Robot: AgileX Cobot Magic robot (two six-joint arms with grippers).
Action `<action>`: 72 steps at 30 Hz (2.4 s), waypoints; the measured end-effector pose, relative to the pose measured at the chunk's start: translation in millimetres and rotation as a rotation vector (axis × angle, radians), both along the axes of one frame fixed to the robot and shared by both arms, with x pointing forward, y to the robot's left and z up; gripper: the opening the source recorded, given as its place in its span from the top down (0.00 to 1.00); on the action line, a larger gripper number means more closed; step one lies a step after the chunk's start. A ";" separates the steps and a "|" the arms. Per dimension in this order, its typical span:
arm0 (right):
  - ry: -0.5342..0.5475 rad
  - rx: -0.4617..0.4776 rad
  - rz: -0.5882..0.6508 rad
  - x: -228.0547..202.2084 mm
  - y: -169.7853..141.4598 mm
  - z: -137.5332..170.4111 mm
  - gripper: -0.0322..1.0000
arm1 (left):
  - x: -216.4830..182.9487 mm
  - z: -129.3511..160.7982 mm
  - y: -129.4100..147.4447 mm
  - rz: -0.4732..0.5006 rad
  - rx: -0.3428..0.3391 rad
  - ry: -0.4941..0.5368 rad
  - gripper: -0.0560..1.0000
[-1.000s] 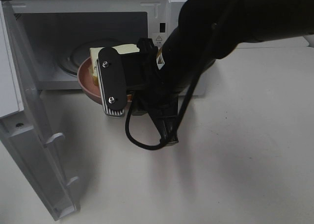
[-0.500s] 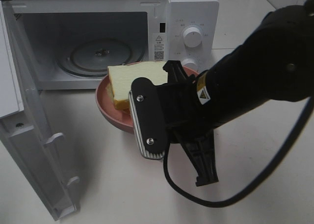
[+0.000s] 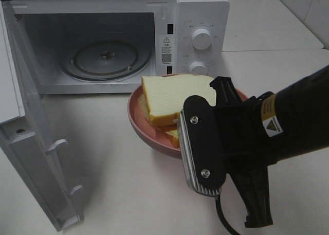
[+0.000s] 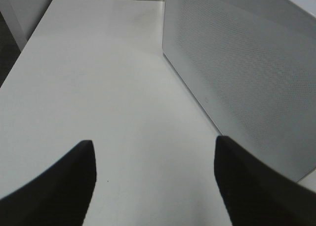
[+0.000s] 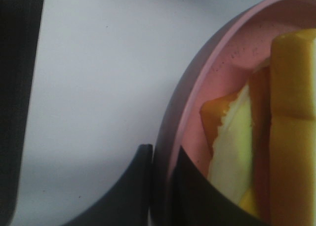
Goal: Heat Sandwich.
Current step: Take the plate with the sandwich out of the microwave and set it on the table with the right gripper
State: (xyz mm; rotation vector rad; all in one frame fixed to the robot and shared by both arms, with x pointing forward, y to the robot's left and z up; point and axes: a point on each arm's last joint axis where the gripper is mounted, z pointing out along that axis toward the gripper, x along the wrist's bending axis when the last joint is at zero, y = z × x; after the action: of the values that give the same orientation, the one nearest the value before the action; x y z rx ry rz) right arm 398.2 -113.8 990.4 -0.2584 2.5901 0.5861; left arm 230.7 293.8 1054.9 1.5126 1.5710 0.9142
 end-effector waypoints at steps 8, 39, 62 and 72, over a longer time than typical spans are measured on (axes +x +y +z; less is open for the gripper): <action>0.032 -0.001 -0.056 -12.8 -16.8 -4.5 0.89 | 0.0 0.0 0.0 0.000 0.000 0.000 0.33; 0.150 0.062 -0.953 37.0 -109.8 -7.7 0.89 | 0.0 0.0 0.0 0.000 0.000 0.000 0.33; 0.207 0.241 -1.484 89.4 -170.8 -30.5 0.89 | 0.0 0.0 0.0 0.000 0.000 0.000 0.33; 0.267 0.215 -1.472 105.1 -167.3 -61.8 0.89 | 0.0 0.0 0.0 0.000 0.000 0.000 0.33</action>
State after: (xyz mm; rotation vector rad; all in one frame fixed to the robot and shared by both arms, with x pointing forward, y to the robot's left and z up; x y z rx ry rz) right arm 503.4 -281.1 928.7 1.6987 2.1077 0.2848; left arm 230.7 293.8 1054.9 1.5126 1.5710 0.9142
